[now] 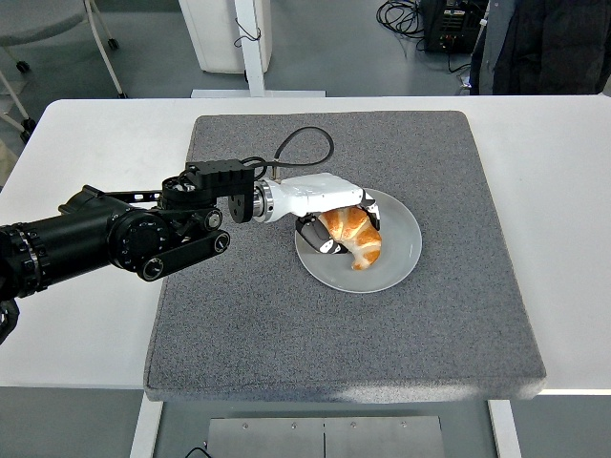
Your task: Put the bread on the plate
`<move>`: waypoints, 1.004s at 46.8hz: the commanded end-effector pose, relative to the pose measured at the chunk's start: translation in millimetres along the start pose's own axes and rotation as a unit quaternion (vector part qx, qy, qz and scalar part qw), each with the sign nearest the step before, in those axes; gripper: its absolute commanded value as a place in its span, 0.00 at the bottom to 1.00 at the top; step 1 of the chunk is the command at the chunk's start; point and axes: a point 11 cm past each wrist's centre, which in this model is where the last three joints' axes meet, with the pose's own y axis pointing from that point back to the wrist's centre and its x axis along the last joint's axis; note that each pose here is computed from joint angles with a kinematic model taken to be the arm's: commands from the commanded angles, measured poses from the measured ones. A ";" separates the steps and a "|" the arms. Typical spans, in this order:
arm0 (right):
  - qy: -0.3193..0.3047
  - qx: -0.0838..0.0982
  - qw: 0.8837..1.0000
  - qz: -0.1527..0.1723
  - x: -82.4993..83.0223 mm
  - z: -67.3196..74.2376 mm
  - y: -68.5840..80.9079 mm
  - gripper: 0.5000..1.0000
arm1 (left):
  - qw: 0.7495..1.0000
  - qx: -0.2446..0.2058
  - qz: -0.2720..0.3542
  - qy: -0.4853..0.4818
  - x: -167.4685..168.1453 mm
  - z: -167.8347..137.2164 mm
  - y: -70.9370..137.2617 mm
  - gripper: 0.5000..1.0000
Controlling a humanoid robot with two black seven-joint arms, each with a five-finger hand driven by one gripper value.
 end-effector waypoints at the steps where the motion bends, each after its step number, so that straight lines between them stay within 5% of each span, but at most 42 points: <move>1: 0.000 0.001 1.000 0.000 0.0 -0.7 -0.1 1.00 | 1.000 0.000 -0.001 0.001 0.7 0.8 -0.3 0.63; 4: 0.000 0.001 1.000 0.000 0.0 -0.7 -0.1 1.00 | 1.000 -0.001 -0.002 0.002 1.3 1.6 -0.5 0.78; 8: 0.000 0.000 1.000 0.000 -0.1 0.2 0.1 1.00 | 1.000 -0.004 -0.002 0.005 2.8 3.5 -0.9 0.82; 11: 0.000 0.001 1.000 0.000 0.0 -0.7 -0.1 1.00 | 1.000 -0.004 -0.004 0.006 3.9 3.9 -1.0 0.96; 21: 0.000 0.000 1.000 0.000 0.0 0.2 0.1 1.00 | 1.000 -0.011 0.002 0.009 11.7 8.6 -0.7 0.96; 47: 0.000 0.000 1.000 -0.001 -0.2 0.2 0.1 1.00 | 0.983 -0.028 0.131 0.128 138.5 16.2 39.3 0.96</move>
